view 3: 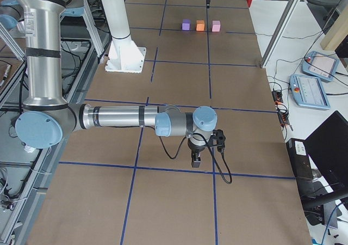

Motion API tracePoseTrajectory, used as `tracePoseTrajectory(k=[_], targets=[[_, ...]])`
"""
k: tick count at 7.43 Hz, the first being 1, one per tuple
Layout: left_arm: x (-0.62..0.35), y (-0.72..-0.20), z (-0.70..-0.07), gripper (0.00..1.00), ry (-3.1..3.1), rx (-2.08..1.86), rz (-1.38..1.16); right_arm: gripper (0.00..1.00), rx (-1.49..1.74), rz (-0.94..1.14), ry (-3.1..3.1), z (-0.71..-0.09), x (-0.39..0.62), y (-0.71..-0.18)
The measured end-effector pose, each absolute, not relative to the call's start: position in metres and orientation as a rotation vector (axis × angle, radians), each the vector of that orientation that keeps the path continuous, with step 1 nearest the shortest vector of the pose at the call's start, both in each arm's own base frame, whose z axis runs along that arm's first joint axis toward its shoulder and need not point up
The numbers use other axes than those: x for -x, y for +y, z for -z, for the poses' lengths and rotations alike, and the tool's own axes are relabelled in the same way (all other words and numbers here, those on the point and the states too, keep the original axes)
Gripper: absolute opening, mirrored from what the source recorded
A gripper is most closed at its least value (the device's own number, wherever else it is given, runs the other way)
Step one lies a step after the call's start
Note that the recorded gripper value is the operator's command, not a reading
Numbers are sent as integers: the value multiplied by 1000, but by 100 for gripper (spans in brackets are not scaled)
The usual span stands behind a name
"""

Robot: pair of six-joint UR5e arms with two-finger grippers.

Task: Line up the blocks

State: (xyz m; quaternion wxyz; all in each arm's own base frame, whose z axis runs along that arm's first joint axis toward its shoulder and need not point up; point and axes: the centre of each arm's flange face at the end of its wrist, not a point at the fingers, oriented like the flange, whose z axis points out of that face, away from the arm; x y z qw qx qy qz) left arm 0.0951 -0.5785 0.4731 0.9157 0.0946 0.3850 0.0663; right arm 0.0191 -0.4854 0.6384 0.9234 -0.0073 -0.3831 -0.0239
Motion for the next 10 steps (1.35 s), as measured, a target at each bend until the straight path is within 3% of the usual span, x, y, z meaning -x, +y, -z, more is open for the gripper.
tracePoseTrajectory(k=[3, 10], targets=[[-23, -552, -544, 100, 807, -165, -142, 100, 16, 48, -787, -639, -19, -485], [42, -524, -636, 100, 782, -92, -82, 100, 16, 48, -787, -639, -19, -485]])
